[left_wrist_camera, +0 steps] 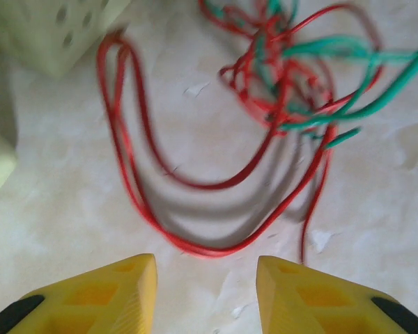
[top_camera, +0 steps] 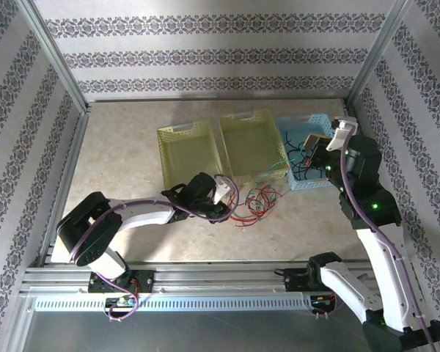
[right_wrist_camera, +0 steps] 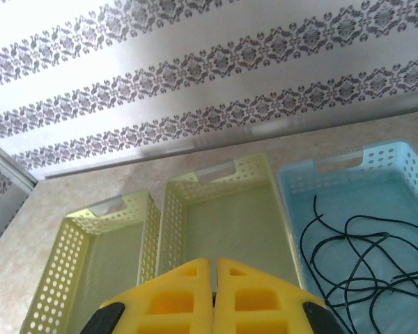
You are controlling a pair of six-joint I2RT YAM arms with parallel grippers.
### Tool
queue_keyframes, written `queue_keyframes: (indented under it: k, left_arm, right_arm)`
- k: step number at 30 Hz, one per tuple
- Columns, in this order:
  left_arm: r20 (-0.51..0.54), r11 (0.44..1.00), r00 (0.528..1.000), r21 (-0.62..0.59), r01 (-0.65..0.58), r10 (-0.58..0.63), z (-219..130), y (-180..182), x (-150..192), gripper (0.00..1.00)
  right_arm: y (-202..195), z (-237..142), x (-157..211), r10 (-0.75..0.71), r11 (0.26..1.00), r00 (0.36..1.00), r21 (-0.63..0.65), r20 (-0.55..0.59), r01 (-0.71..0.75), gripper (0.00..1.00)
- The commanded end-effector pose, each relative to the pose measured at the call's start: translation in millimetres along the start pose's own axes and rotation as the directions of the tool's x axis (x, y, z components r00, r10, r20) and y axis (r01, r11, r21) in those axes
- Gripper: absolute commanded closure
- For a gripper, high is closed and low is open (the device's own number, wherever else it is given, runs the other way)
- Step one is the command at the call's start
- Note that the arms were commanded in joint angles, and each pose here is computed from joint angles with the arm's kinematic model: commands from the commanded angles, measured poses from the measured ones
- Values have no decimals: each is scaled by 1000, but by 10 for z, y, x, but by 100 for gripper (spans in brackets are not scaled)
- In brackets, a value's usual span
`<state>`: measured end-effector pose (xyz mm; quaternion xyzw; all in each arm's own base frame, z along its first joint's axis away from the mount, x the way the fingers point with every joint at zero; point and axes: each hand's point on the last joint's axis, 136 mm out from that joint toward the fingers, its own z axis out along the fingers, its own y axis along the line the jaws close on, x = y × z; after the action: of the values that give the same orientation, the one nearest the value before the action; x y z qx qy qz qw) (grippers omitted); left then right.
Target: Untangle the cables
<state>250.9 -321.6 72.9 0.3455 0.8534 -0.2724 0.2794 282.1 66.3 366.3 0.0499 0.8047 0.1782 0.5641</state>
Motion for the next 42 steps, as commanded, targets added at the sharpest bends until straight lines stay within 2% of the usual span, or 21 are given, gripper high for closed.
queue_keyframes:
  k: [1, 4, 14, 17, 21, 28, 38, 42]
  left_arm:
    - [108, 992, 993, 106, -67, 55, -171, -255, -456, 57]
    - [127, 987, 989, 132, -89, 72, -153, -318, -589, 56]
    - [146, 978, 988, 194, -82, 54, 243, -343, -837, 77]
    - [133, 988, 990, 142, -58, 39, 338, -227, -817, 100]
    - [160, 998, 987, 61, -27, 17, 278, -77, -778, 100]
    - [157, 998, 987, -54, 24, -15, 51, 128, -487, 100]
    - [128, 994, 991, -102, 46, -33, -198, 206, -112, 100]
    - [113, 995, 993, -96, 37, -26, -227, 197, -51, 100]
  right_arm:
    - [-22, 6, -29, -20, 999, 1000, 30, 7, 20, 100]
    - [-5, 45, 23, -8, 1000, 1000, 18, -8, 9, 100]
    - [-39, 35, 39, 6, 999, 1000, 37, -11, -6, 100]
    - [-61, -3, -4, 5, 999, 1000, 53, 7, -5, 100]
    - [-192, -93, -81, -9, 991, 999, 132, 40, 4, 100]
    - [-658, -237, -45, -6, 924, 997, 381, 75, -23, 100]
    - [-1066, -359, 131, -53, 809, 998, 587, 17, 33, 100]
    - [-1145, -303, 426, 11, 804, 999, 595, -44, 17, 100]
